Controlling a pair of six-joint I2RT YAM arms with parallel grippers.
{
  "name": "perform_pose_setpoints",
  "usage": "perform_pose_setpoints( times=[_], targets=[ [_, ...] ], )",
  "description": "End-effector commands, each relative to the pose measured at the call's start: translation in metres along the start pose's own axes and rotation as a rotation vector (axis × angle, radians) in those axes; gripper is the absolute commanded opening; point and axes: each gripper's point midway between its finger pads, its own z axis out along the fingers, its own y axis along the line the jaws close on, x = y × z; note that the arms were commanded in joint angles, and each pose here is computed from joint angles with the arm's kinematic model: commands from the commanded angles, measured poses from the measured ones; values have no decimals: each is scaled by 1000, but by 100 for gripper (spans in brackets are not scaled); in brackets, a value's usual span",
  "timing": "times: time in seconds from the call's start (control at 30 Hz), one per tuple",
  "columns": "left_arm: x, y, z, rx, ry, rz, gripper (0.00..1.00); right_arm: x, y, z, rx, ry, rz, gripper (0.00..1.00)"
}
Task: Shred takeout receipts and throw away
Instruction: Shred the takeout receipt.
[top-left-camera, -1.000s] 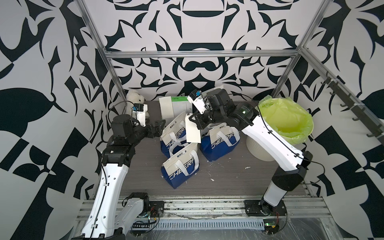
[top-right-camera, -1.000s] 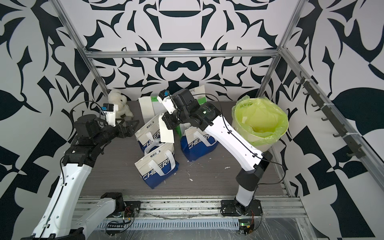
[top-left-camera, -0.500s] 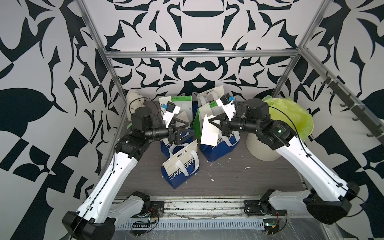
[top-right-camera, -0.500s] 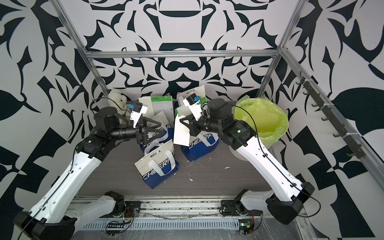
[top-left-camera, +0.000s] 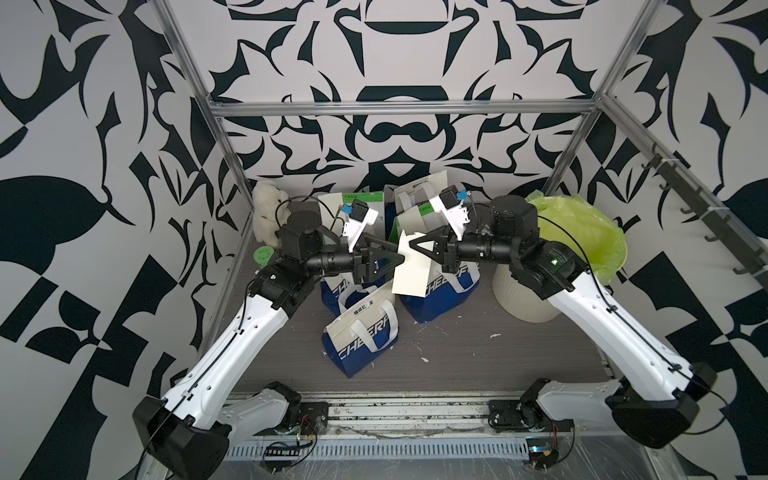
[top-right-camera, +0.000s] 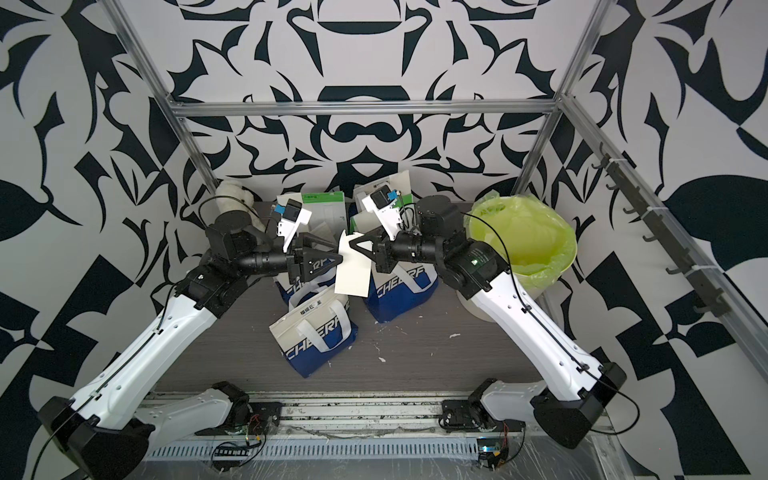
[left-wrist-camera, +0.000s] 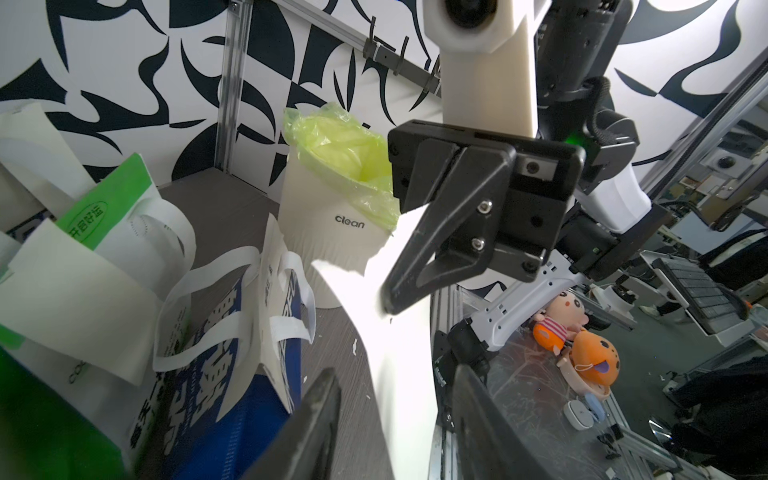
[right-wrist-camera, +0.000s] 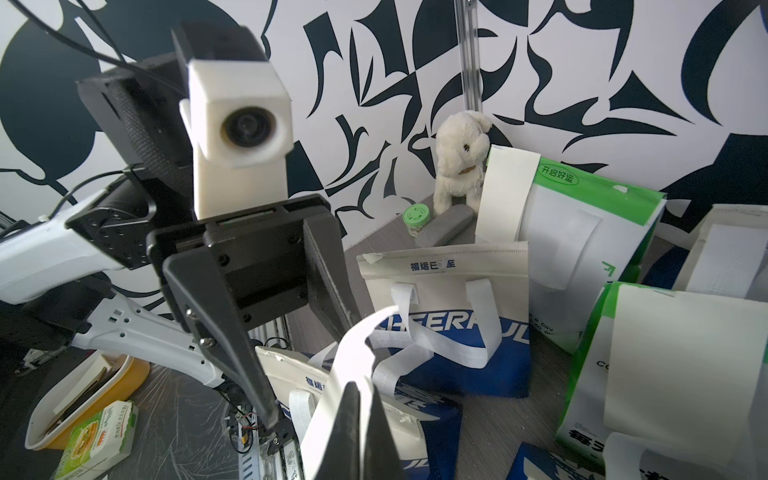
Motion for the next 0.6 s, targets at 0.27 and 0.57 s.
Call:
perform_pose_setpoints(
  times=[0.27, 0.57],
  targets=[
    [-6, -5, 8, 46, 9, 9, 0, -11, 5, 4, -41, -25, 3, 12],
    [5, -6, 5, 31, 22, 32, 0, -9, -6, -7, 27, -30, -11, 36]
  ],
)
